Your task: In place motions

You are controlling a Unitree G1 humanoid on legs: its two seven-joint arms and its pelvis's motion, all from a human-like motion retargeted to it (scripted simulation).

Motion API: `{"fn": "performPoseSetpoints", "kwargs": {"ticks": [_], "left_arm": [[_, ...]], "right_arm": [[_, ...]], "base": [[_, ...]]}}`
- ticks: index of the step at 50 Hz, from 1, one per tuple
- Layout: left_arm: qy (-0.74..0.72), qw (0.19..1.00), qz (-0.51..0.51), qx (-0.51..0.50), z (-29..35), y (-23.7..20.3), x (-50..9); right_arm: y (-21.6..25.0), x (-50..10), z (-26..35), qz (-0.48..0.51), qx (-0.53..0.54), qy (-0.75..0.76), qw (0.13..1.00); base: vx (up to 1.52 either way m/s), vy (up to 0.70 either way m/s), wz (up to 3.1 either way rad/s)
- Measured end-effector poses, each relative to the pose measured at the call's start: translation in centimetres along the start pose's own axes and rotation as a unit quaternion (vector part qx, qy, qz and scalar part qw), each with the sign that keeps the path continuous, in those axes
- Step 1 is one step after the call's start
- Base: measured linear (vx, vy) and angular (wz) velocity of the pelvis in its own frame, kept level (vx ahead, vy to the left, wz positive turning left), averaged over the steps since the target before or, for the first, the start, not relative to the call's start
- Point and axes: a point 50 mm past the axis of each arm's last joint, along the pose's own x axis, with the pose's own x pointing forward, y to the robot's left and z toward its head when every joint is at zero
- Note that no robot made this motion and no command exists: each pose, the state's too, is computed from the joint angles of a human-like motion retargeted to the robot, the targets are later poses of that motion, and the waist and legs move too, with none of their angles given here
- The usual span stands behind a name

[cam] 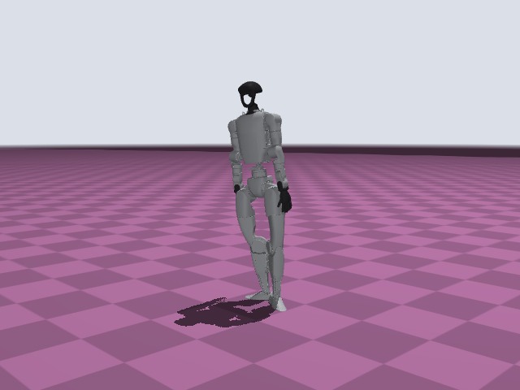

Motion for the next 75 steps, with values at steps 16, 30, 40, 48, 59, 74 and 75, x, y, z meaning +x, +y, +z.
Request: {"fn": "performPoseSetpoints", "kwargs": {"ticks": [16, 30, 40, 48, 59, 74, 75], "left_arm": [[0.079, 0.993, -0.019, -0.087, -3.9, -0.1, -0.1], [0.006, 0.999, -0.023, -0.038, 0.5, 1.0, -0.2], [-0.039, 0.991, 0.002, 0.125, 4.1, 3.0, -0.7], [-0.039, 0.988, 0.004, 0.147, 4.2, 2.7, -0.7], [-0.035, 0.979, 0.011, 0.201, 4.0, 3.0, -0.7], [-0.019, 0.993, 0.019, 0.116, 2.9, 3.3, -0.6], [-0.017, 0.993, 0.019, 0.112, 2.7, 3.3, -0.6]], "right_arm": [[-1.9, -0.5, 3.1, -0.022, 0.014, -0.07, 0.997], [-0.9, -2.2, 8.8, -0.006, -0.03, -0.167, 0.985], [-0.8, -2.0, 8.4, 0.003, -0.069, -0.155, 0.985], [-1.0, -1.4, 6.5, -0.014, -0.048, -0.125, 0.991], [-1.4, -3.0, 10.5, -0.025, -0.105, -0.214, 0.971], [-3.4, -1.7, 6.8, -0.029, -0.001, -0.152, 0.988], [-3.4, -1.5, 6.5, -0.031, 0.004, -0.146, 0.989]], "base": [[0.35, 0.24, 1.26], [0.14, -0.07, 1.34], [0.03, -0.1, 0.78], [0.06, 0.04, 0.22], [-0.32, -0.08, -2.14], [-0.32, -0.05, -2.45], [-0.17, -0.18, -1.38]]}}
